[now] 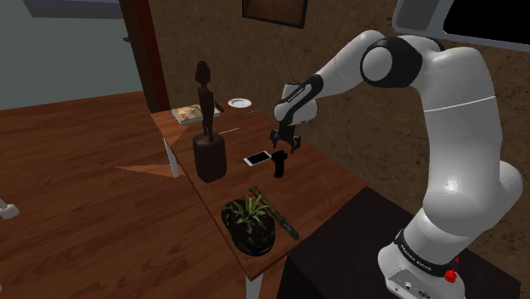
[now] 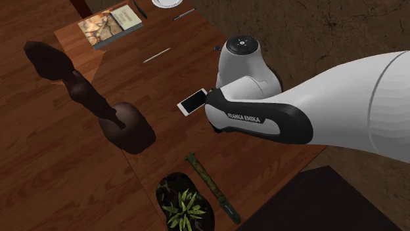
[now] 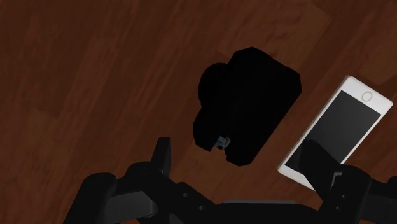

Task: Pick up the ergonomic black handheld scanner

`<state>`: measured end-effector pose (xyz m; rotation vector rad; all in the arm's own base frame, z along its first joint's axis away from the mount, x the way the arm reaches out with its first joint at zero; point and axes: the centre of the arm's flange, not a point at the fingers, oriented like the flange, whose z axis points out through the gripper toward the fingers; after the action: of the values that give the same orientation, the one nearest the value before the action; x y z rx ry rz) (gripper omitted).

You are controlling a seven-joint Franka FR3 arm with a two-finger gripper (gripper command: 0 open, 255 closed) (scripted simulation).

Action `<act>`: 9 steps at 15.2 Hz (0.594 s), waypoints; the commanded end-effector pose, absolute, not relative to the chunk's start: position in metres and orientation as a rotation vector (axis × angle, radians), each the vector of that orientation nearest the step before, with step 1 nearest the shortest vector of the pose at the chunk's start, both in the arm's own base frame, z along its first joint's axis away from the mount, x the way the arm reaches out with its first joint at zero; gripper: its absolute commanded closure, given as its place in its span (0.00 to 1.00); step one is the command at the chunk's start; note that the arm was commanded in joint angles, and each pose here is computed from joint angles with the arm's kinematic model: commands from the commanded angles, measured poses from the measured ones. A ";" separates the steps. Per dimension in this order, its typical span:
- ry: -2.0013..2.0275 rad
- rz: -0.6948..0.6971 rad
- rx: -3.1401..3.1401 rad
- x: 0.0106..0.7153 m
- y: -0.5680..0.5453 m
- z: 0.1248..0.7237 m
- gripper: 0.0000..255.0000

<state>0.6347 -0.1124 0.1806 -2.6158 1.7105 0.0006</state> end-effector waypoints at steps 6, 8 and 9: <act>1.714 0.000 -2.613 0.635 -0.113 0.151 0.00; 1.714 0.000 -2.613 0.635 -0.113 0.150 1.00; 1.714 0.000 -2.613 0.635 -0.113 0.150 1.00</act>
<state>0.6348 -0.1132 0.1508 -2.6126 1.7147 -0.0013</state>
